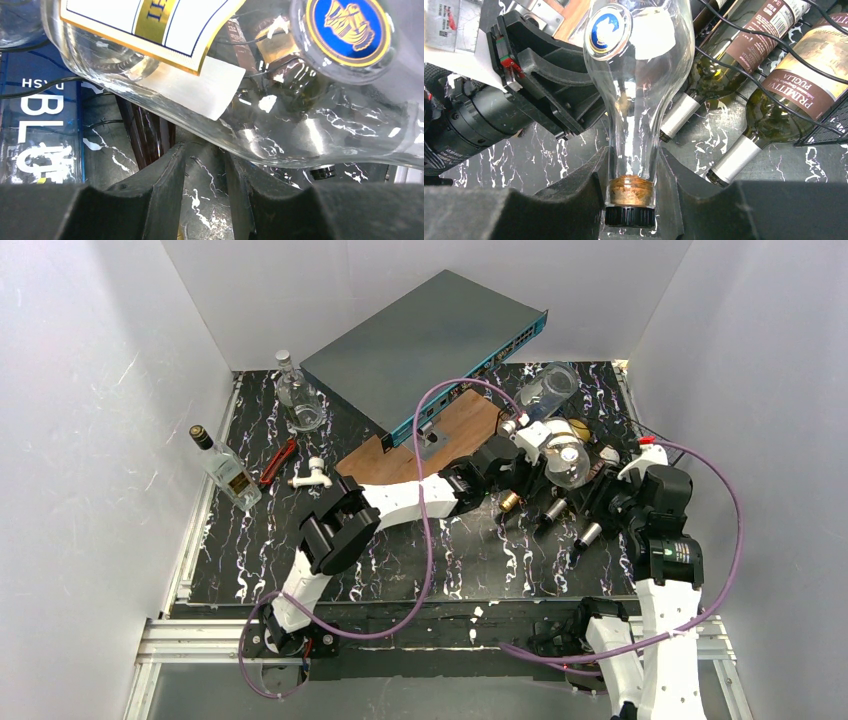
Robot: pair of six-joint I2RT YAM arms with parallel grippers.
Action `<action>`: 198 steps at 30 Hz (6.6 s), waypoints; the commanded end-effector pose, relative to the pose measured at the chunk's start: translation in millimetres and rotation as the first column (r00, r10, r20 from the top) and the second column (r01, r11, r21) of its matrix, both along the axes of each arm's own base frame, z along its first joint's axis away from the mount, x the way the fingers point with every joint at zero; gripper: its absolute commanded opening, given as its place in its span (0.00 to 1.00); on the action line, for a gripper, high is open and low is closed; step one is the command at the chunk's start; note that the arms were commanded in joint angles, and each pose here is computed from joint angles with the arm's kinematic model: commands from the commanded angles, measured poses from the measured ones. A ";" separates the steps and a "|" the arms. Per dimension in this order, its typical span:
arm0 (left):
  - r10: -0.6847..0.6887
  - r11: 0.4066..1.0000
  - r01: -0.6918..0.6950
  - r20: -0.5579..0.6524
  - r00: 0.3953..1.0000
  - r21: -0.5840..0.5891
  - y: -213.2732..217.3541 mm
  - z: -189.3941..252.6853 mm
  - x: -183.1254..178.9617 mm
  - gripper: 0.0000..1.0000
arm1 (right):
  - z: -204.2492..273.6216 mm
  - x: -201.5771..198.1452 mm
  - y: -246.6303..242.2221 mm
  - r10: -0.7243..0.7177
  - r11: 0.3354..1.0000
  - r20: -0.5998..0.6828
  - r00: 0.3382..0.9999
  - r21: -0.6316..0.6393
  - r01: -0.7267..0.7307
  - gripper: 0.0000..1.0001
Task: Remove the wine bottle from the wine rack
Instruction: Pick up the wine bottle from the wine rack.
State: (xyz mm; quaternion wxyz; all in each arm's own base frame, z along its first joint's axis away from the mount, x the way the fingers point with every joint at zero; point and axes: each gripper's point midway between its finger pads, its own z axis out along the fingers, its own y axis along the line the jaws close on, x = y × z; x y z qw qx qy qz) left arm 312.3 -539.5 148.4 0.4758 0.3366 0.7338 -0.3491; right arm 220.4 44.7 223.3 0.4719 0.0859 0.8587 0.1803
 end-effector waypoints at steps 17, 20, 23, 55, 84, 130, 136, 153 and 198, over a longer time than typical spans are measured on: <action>-0.020 0.985 0.035 0.087 0.996 -0.167 -0.6 87.2 -6.2 0.55 | 66.9 11.5 28.8 0.156 0.985 0.231 0.960 0.036 -0.169 0.01; -0.049 0.991 0.068 0.152 0.987 -0.118 3.4 82.3 -7.7 0.64 | 64.9 13.5 27.0 0.150 0.987 0.221 0.964 0.031 -0.160 0.01; -0.082 0.993 0.098 0.220 0.972 -0.062 8.3 76.5 -8.7 0.71 | 62.4 14.9 25.8 0.144 0.988 0.213 0.966 0.029 -0.154 0.01; -0.232 0.970 0.077 0.800 0.553 0.228 34.0 85.6 9.2 0.98 | 54.1 19.5 27.3 0.149 0.986 0.181 0.972 0.049 -0.160 0.01; -0.235 0.972 0.104 0.860 0.452 0.211 -12.7 87.4 47.9 0.98 | 71.4 16.5 40.4 0.221 0.968 0.178 0.959 0.083 -0.238 0.01; -0.110 0.991 0.106 0.952 0.287 0.082 -4.8 188.4 -5.8 0.95 | 112.3 -26.9 62.2 0.376 0.916 0.233 0.897 0.050 -0.397 0.01; -0.110 0.991 0.108 0.954 0.278 0.083 -2.0 192.1 -11.3 0.95 | 112.0 -31.3 65.2 0.396 0.907 0.228 0.889 0.056 -0.418 0.01; -0.099 0.993 0.091 0.959 0.264 0.078 15.0 200.6 -41.4 0.95 | 108.4 -64.2 76.1 0.496 0.856 0.189 0.847 0.054 -0.513 0.01; -0.107 0.988 -0.065 0.917 0.385 0.142 77.0 140.5 -88.0 0.96 | 62.1 -87.3 103.8 0.751 0.634 0.071 0.656 0.199 -0.747 0.01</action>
